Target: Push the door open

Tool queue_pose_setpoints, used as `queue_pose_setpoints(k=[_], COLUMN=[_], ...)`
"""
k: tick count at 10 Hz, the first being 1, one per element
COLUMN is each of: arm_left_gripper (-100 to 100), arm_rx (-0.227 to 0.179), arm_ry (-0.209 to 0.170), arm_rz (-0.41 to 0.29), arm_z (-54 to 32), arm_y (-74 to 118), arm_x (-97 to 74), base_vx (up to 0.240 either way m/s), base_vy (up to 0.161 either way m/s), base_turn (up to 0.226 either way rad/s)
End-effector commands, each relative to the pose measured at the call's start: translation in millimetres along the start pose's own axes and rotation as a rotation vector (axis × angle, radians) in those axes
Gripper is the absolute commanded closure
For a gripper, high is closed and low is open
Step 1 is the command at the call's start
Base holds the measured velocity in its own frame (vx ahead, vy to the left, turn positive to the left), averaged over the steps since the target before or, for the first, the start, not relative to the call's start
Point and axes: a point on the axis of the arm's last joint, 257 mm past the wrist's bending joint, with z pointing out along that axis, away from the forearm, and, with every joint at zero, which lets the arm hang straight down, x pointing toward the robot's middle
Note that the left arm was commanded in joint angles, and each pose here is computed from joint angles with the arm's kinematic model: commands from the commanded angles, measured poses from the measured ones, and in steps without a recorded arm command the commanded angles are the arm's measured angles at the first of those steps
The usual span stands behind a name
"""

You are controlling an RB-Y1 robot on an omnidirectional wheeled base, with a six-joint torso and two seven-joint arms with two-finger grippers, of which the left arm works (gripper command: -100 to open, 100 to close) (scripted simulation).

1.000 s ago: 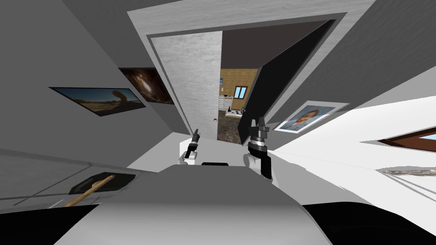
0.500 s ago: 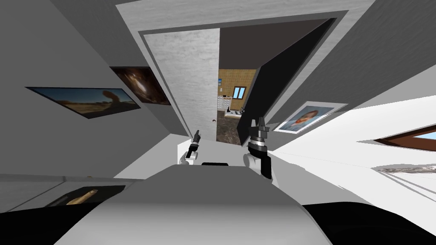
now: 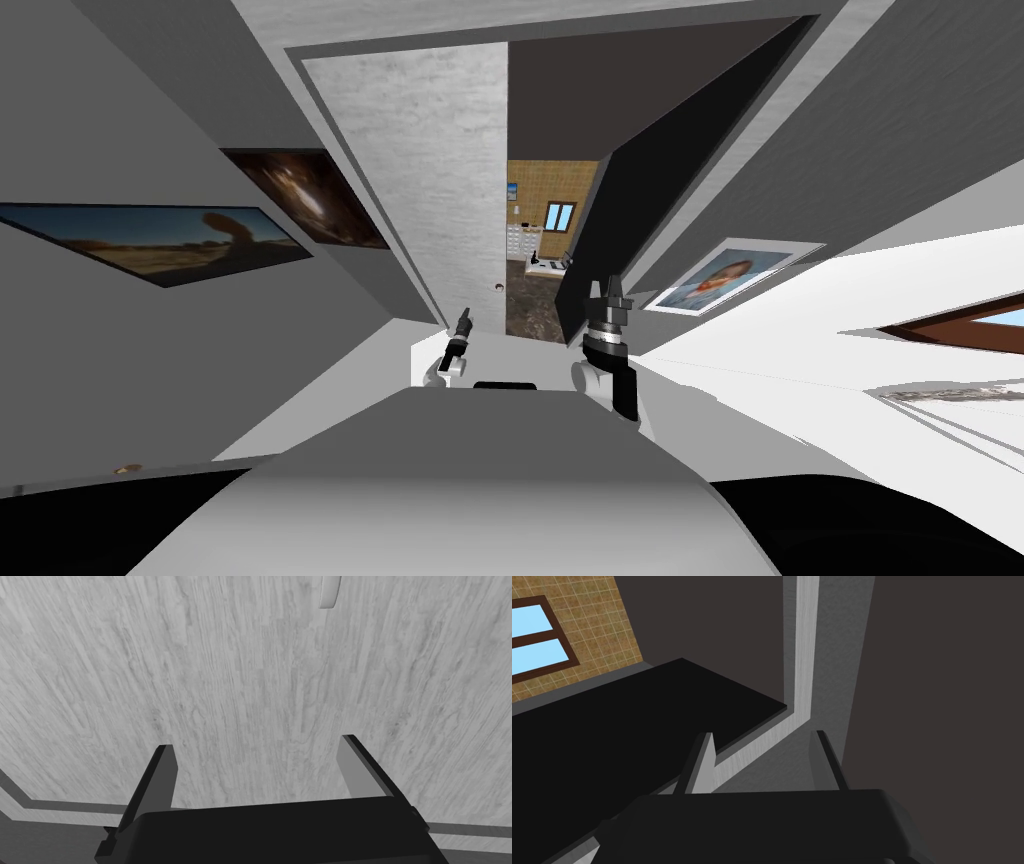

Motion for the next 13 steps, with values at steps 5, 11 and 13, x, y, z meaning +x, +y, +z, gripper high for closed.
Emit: queue_pose_setpoints(k=[5,11,13], arm_left_gripper=[-100,-100,-100], arm_rx=[-0.064,-0.118,-0.137], arm_ry=[0.006,0.013,0.015], arm_rz=[-0.008,-0.018,-0.023], arm_z=[-3.7,-8.5,-10.7], arm_y=[32.3,56.7,64.6], arm_x=[8.3,18.3,22.5], base_vx=[0.111,0.113,0.102], base_vy=[-0.010,-0.012,-0.006], base_turn=[-0.041,-0.037,-0.030])
